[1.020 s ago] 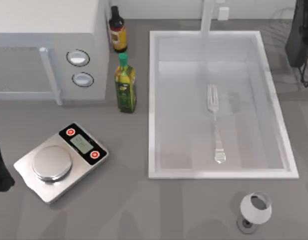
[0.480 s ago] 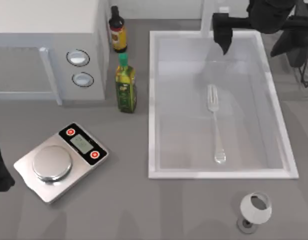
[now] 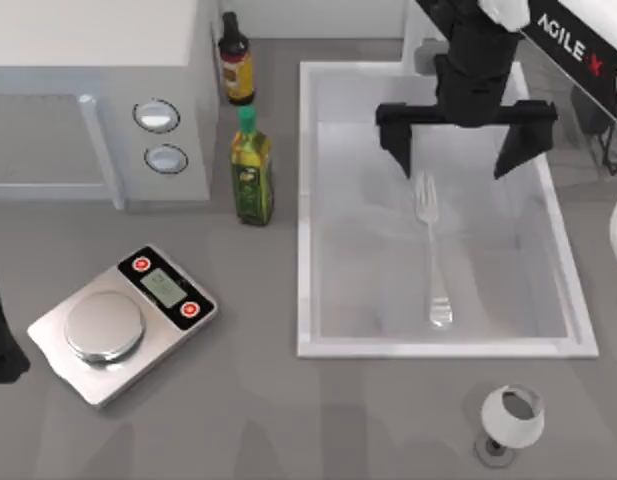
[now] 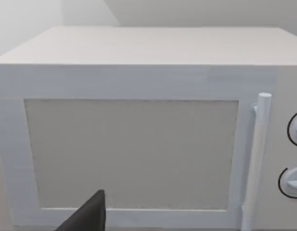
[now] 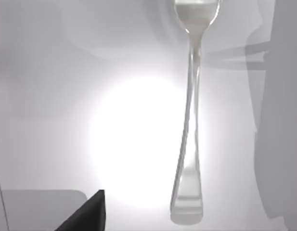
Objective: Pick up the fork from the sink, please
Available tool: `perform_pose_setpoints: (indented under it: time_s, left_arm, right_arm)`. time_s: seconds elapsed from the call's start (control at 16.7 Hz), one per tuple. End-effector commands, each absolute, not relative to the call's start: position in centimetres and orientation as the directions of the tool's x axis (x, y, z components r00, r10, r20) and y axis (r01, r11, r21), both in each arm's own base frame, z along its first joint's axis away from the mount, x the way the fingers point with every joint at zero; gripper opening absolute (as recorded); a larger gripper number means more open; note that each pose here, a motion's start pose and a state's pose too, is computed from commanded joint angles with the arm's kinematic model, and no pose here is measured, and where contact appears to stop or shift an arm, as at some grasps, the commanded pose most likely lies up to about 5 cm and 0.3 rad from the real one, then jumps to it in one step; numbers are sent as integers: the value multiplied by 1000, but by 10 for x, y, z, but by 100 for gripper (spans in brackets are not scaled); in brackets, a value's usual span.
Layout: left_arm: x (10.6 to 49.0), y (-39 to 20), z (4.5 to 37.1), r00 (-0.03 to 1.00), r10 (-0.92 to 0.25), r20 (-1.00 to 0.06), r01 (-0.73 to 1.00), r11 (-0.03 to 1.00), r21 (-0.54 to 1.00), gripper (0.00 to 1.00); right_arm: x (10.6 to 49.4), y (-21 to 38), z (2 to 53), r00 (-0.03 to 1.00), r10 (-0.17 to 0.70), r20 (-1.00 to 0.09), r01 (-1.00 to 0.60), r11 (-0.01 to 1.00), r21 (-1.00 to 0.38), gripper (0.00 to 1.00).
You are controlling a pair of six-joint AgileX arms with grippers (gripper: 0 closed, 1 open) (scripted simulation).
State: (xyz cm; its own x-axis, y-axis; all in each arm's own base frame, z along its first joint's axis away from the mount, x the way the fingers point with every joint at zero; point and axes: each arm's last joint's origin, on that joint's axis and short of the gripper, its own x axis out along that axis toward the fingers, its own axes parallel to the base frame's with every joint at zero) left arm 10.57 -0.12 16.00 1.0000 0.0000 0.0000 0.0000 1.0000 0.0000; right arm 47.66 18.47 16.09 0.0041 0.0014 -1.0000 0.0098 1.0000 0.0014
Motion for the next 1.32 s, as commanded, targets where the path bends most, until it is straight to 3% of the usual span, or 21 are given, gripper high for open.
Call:
perform_pose_setpoints:
  time_s: [0.48, 1.08, 1.32]
  left_arm:
    - [106, -1, 160, 1000, 0, 0, 0, 1000, 0, 100]
    - [106, -1, 160, 1000, 0, 0, 0, 1000, 0, 100]
    - [106, -1, 160, 1000, 0, 0, 0, 1000, 0, 100]
  right_arm:
    - [479, 183, 153, -4, -2, -1000, 15, 1000, -2, 100]
    - [480, 186, 24, 9, 3, -1000, 10, 1000, 3, 100]
    - [477, 185, 11, 0, 0, -1000, 10, 1000, 0, 100]
